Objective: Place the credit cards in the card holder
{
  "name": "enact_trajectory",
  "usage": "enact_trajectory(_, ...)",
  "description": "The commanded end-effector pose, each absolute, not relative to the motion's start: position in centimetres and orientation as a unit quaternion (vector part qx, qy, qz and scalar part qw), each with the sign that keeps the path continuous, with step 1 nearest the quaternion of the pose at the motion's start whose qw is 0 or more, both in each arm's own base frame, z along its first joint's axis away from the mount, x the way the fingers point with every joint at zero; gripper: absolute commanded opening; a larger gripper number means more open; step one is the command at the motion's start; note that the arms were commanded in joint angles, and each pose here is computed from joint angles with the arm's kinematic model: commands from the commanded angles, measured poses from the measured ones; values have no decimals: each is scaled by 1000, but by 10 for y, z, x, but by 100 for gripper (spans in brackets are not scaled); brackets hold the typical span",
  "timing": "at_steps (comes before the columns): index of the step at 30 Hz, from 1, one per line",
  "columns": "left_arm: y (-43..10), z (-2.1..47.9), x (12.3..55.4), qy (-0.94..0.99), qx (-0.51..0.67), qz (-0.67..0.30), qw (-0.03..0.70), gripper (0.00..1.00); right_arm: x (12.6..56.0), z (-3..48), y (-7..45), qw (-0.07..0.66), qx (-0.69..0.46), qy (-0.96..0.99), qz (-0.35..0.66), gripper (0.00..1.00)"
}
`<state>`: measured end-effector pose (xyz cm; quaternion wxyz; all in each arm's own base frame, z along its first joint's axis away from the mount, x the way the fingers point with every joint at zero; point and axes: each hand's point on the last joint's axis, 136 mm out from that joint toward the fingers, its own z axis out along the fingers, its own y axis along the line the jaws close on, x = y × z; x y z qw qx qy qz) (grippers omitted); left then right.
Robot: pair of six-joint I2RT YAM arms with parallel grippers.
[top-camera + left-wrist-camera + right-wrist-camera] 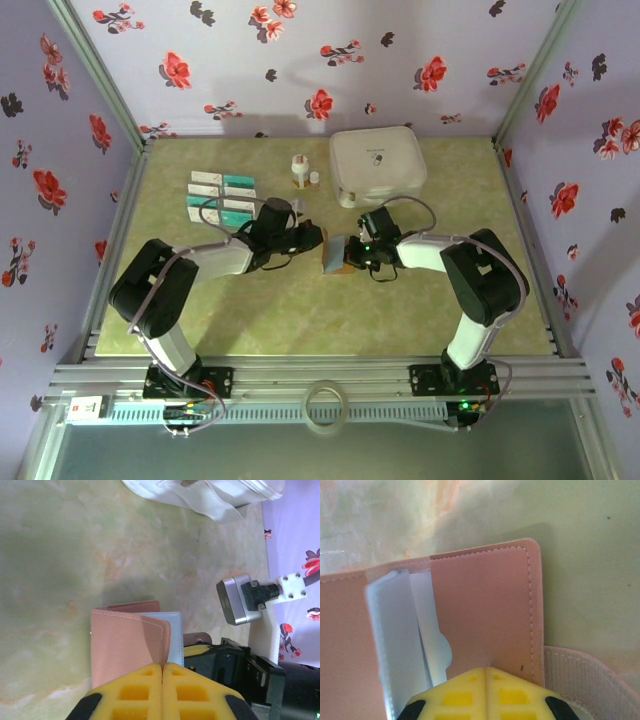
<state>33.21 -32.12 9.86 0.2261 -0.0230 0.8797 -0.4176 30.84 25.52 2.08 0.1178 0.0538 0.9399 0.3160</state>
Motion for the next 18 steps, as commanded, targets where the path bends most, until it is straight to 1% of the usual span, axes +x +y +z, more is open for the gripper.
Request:
enact_trajectory(1, -302, 86, 328, 894, -33, -387, 223, 0, 301, 8, 237, 102, 59, 956, 268, 0)
enact_trajectory(6, -283, 84, 325, 904, -32, -363, 226, 0, 306, 36, 223, 128, 55, 955, 263, 0)
enact_trajectory(12, -277, 81, 324, 908, -28, -352, 224, 0, 309, 74, 199, 168, 60, 951, 251, 0)
enact_trajectory(18, -275, 75, 321, 916, -16, -339, 216, 0, 308, 94, 221, 173, 33, 946, 271, 0)
